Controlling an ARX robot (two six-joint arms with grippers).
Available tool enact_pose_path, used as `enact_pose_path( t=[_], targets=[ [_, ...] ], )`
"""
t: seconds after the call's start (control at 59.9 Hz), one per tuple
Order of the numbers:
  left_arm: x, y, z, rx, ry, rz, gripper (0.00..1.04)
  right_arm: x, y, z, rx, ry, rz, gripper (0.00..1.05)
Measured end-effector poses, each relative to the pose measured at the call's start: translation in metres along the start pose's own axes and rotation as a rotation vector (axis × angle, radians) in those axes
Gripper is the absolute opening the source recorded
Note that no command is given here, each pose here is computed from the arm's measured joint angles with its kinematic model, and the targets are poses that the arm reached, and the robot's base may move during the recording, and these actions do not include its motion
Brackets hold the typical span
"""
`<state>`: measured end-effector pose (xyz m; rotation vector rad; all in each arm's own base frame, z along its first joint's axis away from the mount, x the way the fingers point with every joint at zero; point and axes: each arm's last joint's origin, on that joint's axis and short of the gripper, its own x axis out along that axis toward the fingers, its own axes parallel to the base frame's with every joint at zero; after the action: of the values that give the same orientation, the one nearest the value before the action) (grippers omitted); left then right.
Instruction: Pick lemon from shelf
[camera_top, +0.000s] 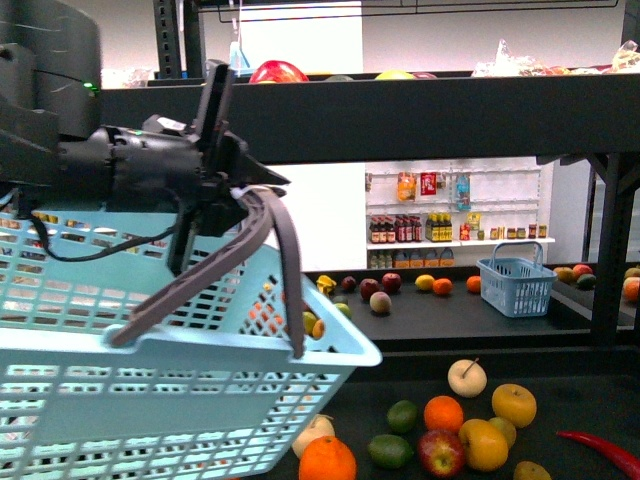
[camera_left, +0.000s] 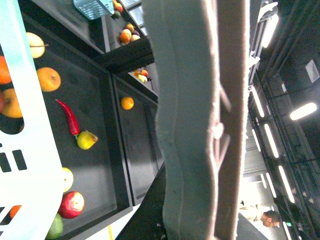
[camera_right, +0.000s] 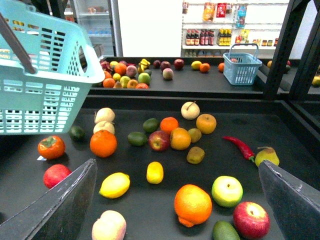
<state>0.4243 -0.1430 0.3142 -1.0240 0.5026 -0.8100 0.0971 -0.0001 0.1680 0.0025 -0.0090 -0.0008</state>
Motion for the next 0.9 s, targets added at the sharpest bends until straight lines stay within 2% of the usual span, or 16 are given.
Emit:
enact_pose_path(
  t=[0.15,0.367,0.401,0.451,0.534,0.734,0.901],
  targets=[
    [0.015,-0.009,-0.007,-0.015,-0.002,-0.04,0.08,0.0,0.0,0.0,0.0,0.0,0.0,0.97],
    [0.023,-0.01,-0.016,-0.025,0.001,-0.036,0.08,0.0,0.0,0.0,0.0,0.0,0.0,0.97],
    [0.024,-0.01,-0.017,-0.026,0.003,-0.036,0.08,0.001,0.0,-0.002,0.017,0.047,-0.03,0.97],
    [0.025,-0.01,-0.018,-0.028,0.006,-0.034,0.08,0.003,-0.002,-0.003,0.052,0.216,-0.102,0.97],
    [0.025,-0.01,-0.018,-0.028,0.005,-0.034,0.08,0.014,-0.005,-0.007,0.099,0.359,-0.113,0.97],
    [0.025,-0.01,-0.018,-0.028,0.005,-0.034,0.08,0.056,-0.016,-0.004,0.143,0.466,-0.057,0.97],
    [0.025,-0.01,-0.018,-0.028,0.004,-0.034,0.08,0.12,-0.026,-0.011,0.151,0.531,0.042,0.97]
  ],
)
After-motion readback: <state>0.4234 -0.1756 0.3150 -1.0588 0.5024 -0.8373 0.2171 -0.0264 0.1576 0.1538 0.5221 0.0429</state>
